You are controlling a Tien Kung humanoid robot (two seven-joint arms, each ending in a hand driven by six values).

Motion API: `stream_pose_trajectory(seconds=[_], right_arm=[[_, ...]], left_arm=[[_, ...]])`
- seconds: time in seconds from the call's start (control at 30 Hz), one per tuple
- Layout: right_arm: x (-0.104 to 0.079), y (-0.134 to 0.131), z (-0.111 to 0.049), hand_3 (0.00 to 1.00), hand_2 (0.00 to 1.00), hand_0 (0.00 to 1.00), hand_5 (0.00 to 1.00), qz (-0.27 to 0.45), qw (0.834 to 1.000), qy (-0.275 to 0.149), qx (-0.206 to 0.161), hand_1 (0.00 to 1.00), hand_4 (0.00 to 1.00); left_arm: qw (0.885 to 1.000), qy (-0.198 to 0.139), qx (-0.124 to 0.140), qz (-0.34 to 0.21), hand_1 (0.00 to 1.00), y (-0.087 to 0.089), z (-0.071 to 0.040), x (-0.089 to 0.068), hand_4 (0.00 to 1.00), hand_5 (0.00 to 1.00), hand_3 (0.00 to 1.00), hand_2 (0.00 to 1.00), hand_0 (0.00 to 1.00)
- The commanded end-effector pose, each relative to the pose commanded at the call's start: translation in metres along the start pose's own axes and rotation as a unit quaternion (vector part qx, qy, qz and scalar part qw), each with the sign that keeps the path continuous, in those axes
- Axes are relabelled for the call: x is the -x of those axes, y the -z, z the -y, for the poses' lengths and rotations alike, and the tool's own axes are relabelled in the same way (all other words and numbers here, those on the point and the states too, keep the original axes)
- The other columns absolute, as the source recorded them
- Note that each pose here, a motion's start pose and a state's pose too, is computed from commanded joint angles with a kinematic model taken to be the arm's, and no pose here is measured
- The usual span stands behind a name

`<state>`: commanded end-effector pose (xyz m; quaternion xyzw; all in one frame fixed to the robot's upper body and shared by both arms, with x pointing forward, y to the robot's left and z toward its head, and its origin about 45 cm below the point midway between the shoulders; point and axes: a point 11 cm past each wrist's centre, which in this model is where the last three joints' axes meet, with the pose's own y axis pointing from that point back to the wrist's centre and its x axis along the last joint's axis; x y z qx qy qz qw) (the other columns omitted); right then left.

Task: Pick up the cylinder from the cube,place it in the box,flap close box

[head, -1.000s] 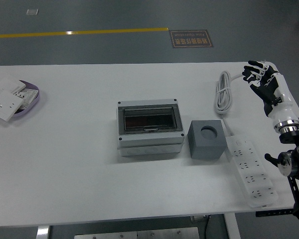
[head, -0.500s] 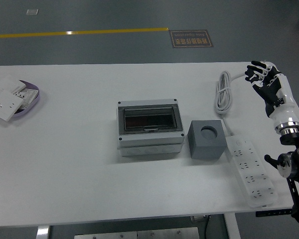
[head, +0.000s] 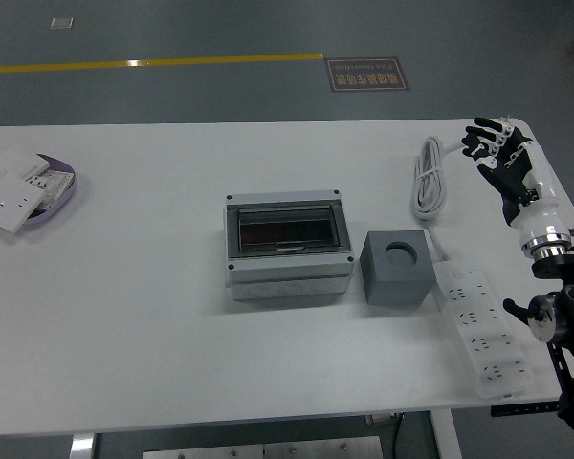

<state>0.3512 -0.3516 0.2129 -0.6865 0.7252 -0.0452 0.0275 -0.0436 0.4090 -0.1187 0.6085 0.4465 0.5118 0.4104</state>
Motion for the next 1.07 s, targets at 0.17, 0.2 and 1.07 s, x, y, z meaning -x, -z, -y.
stream_pose_trajectory(seconds=[0.17,0.2,1.07], right_arm=[[-0.0027,-0.0013,-0.0014,0.663,0.656,0.685,0.229,-0.002,1.0,-0.003,0.002,0.659,0.725],[-0.0035,-0.0011,-0.0015,0.663,0.655,0.684,0.23,-0.002,1.0,-0.004,0.002,0.657,0.723],[-0.0063,0.0047,0.0018,0.663,0.653,0.684,0.233,-0.008,1.0,-0.004,-0.005,0.656,0.722]], left_arm=[[1.0,-0.002,0.0,0.001,0.636,-0.0001,-0.0001,-0.0022,0.662,0.138,0.632,0.603,0.594],[1.0,-0.002,0.0,0.001,0.635,0.0,-0.0001,-0.002,0.66,0.137,0.631,0.602,0.594],[1.0,0.006,-0.005,-0.001,0.634,0.0045,0.0006,0.0075,0.657,0.141,0.628,0.6,0.593]])
